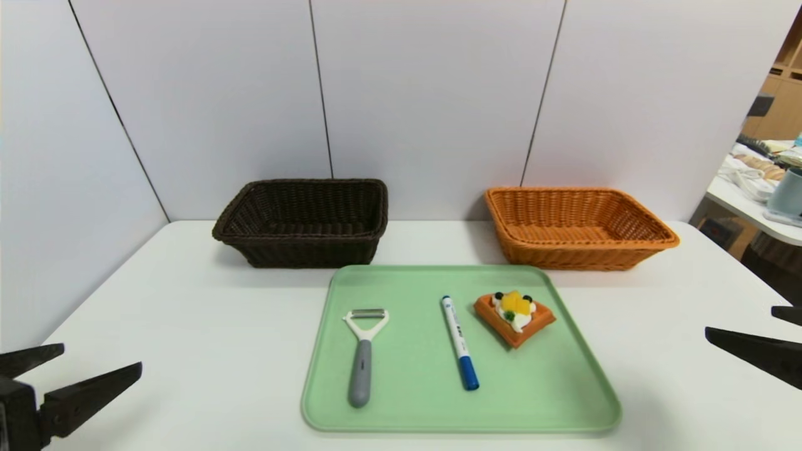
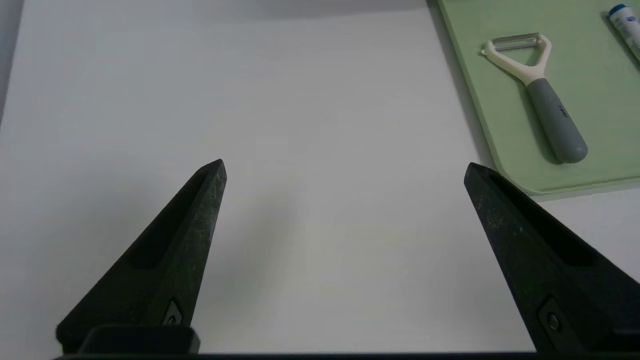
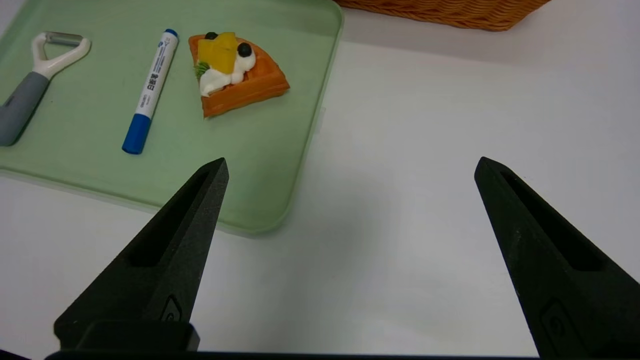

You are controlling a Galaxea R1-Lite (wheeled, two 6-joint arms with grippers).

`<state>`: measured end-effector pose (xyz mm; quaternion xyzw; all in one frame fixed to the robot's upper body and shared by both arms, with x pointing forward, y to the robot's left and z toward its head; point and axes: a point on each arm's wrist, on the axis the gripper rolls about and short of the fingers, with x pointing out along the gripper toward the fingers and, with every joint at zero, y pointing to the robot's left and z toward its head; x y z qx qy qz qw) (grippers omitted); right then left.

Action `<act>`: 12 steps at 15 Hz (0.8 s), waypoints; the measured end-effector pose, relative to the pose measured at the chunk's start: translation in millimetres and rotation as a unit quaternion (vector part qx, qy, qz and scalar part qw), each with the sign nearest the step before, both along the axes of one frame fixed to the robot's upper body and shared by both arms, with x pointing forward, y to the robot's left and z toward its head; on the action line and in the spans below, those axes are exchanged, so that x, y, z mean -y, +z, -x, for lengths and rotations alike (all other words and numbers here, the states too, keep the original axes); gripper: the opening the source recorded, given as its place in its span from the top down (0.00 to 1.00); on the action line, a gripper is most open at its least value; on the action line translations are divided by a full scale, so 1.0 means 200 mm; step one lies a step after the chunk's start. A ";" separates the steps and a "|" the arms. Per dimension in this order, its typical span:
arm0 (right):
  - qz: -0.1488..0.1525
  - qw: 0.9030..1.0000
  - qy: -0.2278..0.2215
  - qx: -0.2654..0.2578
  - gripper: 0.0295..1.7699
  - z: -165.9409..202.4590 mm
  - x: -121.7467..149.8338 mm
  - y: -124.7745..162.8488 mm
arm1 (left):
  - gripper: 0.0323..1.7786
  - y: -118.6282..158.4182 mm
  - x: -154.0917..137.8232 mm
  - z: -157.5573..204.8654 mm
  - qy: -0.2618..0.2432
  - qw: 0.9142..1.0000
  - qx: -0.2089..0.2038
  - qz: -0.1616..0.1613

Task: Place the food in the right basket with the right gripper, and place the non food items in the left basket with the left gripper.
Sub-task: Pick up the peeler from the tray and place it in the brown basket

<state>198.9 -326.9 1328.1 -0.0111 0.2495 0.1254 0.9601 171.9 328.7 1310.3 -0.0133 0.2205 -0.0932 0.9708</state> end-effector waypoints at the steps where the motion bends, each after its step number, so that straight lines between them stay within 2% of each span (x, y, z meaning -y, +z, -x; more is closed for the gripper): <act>1: -0.007 1.000 0.013 -0.009 0.04 -0.03 -0.01 0.01 | 0.05 0.03 0.01 -0.05 -0.024 1.000 -0.002 0.001; 3: -0.019 0.999 0.038 -0.032 0.04 -0.09 -0.01 0.01 | 0.05 0.09 0.04 -0.14 -0.084 0.996 -0.007 0.006; 5: -0.021 0.997 0.061 -0.047 0.04 -0.17 -0.02 0.02 | 0.05 0.10 0.11 -0.20 -0.143 0.990 -0.017 0.009; 7: -0.016 0.995 0.085 -0.057 0.04 -0.25 -0.03 0.02 | 0.05 0.12 0.19 -0.25 -0.204 0.979 -0.027 0.007; 9: -0.017 0.993 0.102 -0.063 0.04 -0.34 -0.04 0.02 | 0.05 0.13 0.32 -0.30 -0.266 0.963 -0.040 0.003; 10: -0.017 0.992 0.106 -0.066 0.04 -0.38 -0.05 0.02 | 0.05 0.14 0.37 -0.33 -0.282 0.958 -0.047 -0.003; 12: -0.013 0.991 0.115 -0.072 0.04 -0.44 -0.07 0.01 | 0.05 0.12 0.48 -0.41 -0.286 0.956 -0.067 -0.021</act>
